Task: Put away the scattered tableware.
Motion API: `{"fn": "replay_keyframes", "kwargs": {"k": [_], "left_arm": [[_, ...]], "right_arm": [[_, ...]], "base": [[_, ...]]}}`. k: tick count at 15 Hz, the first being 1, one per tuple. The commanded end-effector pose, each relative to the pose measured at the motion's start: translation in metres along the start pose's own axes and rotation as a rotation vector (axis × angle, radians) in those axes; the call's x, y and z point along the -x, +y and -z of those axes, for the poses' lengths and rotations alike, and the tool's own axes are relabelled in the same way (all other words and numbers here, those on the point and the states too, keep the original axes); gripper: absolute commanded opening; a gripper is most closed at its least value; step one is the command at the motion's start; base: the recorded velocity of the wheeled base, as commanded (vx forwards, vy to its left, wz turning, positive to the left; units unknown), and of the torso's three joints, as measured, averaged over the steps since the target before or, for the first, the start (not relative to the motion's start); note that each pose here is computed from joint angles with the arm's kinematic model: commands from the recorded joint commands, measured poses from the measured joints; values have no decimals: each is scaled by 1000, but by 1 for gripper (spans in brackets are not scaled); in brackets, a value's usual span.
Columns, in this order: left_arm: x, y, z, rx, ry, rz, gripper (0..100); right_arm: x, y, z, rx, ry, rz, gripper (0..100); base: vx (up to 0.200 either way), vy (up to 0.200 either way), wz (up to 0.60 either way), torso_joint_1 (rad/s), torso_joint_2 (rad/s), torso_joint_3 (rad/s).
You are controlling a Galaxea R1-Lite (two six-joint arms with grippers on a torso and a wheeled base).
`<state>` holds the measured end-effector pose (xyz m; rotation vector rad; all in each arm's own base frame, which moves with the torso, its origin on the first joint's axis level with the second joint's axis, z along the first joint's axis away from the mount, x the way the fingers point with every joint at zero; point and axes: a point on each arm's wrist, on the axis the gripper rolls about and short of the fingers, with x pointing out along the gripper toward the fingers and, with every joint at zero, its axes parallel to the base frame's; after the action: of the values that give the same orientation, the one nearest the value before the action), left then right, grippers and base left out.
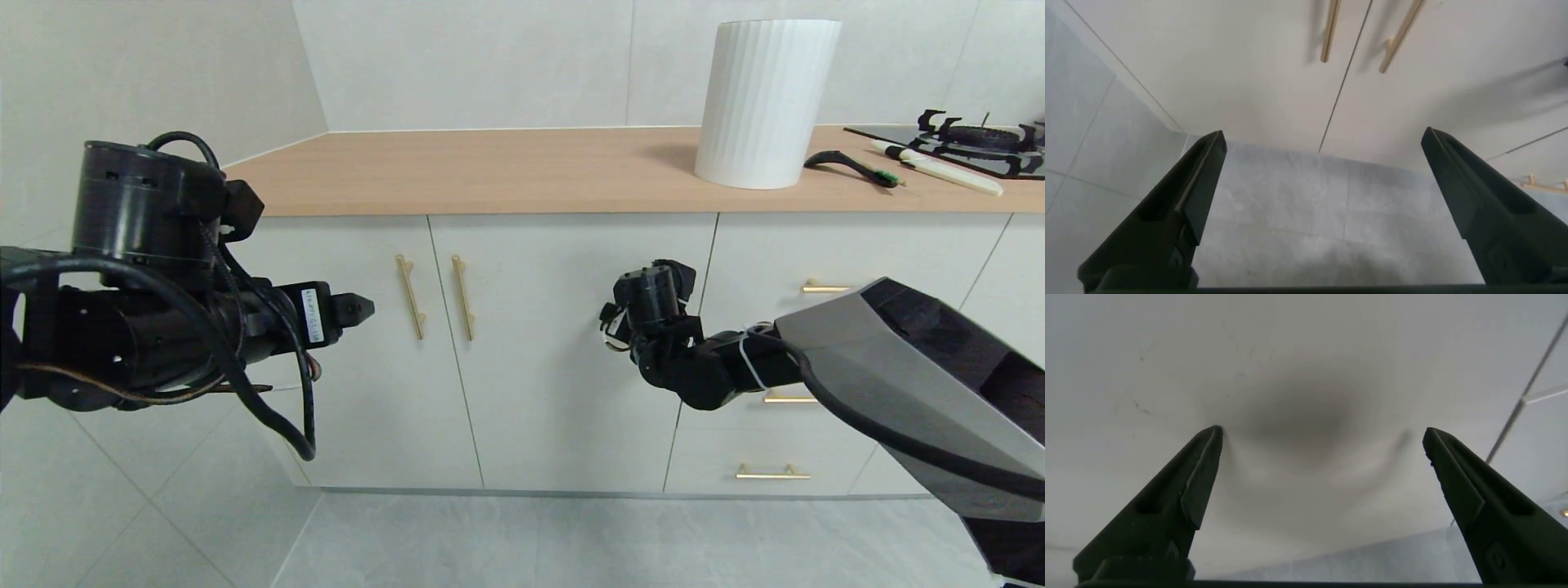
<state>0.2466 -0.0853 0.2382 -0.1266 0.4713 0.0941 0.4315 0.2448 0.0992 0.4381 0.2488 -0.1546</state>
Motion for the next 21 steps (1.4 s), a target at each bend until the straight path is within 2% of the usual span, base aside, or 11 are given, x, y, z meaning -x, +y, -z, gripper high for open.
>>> {"fn": "replay_keyframes", "kwargs": {"k": [1,5,6,7,9,10,12,14,15,18,21], "left_arm": [[0,0,0,2,-2,0,100],[16,3,-11,29,-67,22,100],[21,5,-11,33,-76,23,100],[44,17,-7,48,-109,36,100],[81,36,4,67,-164,54,100],[104,50,16,61,-200,63,100],[138,72,40,-2,-266,70,100],[168,95,69,-66,-346,60,100],[189,110,89,-86,-411,57,100],[217,132,127,-59,-459,-25,100],[229,139,158,-26,-515,-70,100]], "right_arm": [[9,1,-11,-4,-21,11,100],[94,-15,-94,4,-95,-15,100],[106,-19,-103,17,-103,-18,100],[160,-46,-132,68,-133,-27,100],[218,-88,-149,120,-160,-28,100],[251,-125,-153,220,-186,11,100],[299,-172,-163,284,-280,63,100],[348,-209,-160,296,-373,63,100],[380,-239,-148,375,-439,119,100],[423,-282,-108,473,-556,245,100],[440,-305,-71,481,-568,308,100]], "base": [[0,0,0,0,0,0],[0,0,0,0,0,0],[0,0,0,0,0,0],[0,0,0,0,0,0],[0,0,0,0,0,0],[0,0,0,0,0,0],[0,0,0,0,0,0],[0,0,0,0,0,0],[0,0,0,0,0,0],[0,0,0,0,0,0],[0,0,0,0,0,0]]}}
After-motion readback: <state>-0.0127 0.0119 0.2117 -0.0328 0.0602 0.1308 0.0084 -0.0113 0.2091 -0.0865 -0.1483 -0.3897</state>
